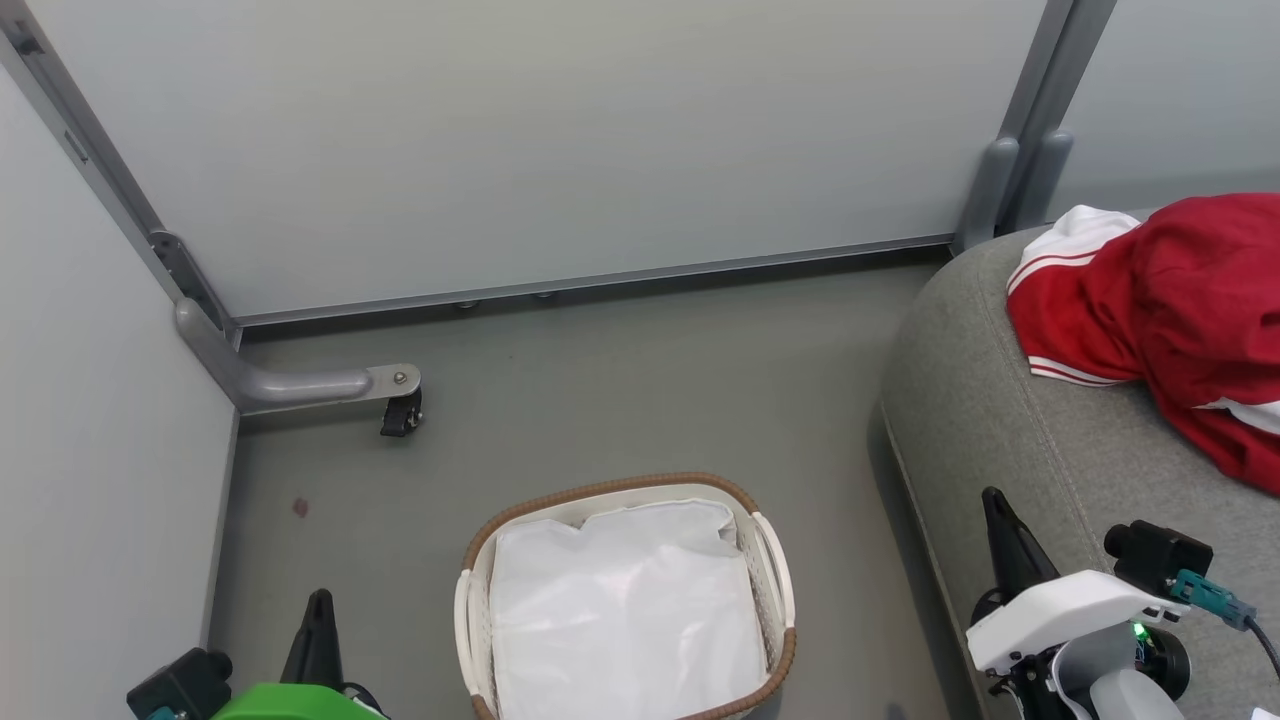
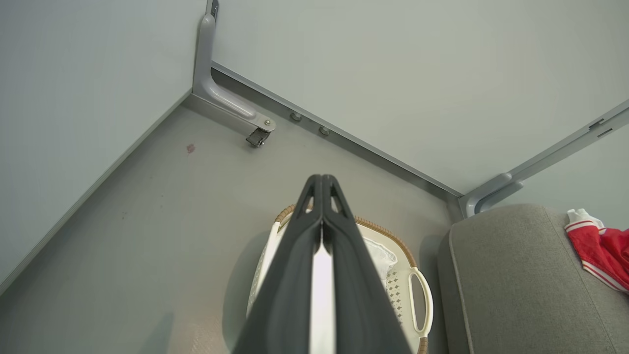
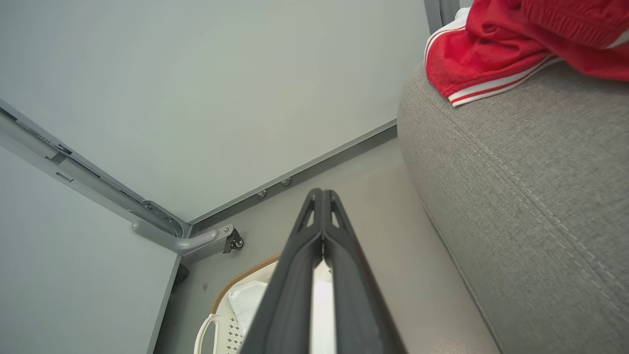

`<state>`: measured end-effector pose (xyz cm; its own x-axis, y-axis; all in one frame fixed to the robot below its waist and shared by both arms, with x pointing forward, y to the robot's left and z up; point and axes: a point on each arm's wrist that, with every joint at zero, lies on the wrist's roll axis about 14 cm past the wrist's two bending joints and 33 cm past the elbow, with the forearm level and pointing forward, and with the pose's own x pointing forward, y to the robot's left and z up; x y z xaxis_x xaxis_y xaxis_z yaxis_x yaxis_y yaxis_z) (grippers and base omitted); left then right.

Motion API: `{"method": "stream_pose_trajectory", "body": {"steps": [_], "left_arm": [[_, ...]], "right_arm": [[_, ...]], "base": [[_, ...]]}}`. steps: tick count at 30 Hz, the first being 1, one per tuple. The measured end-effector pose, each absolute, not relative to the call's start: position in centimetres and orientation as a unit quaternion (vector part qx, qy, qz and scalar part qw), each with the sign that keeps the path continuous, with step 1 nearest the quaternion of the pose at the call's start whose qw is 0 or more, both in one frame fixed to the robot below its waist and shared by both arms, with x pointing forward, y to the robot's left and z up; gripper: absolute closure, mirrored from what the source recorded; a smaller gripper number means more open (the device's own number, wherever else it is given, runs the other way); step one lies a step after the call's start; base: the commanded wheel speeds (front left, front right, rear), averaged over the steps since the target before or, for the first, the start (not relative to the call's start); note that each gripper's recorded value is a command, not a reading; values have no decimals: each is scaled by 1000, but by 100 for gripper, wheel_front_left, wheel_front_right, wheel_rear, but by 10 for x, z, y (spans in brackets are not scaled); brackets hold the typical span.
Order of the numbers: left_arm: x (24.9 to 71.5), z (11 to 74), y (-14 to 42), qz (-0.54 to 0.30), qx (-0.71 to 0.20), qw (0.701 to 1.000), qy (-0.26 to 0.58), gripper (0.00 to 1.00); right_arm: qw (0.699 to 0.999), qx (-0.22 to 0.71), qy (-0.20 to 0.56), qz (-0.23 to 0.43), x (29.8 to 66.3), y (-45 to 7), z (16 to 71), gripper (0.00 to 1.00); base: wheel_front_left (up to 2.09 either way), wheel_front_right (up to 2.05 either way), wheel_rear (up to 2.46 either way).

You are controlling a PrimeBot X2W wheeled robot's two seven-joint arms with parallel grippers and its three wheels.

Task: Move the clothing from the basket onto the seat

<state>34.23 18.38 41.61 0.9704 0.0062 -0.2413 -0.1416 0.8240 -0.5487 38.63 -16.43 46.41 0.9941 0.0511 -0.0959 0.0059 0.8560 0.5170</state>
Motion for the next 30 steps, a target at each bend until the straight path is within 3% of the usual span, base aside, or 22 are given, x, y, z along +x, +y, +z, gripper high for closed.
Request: {"method": "stream_pose_trajectory", "body": {"steps": [30], "left_arm": [[361, 442, 193, 59, -469, 878, 80, 100]], "right_arm": [[889, 455, 46, -20, 389, -180, 475, 100]], "base": [[0, 0, 0]]}}
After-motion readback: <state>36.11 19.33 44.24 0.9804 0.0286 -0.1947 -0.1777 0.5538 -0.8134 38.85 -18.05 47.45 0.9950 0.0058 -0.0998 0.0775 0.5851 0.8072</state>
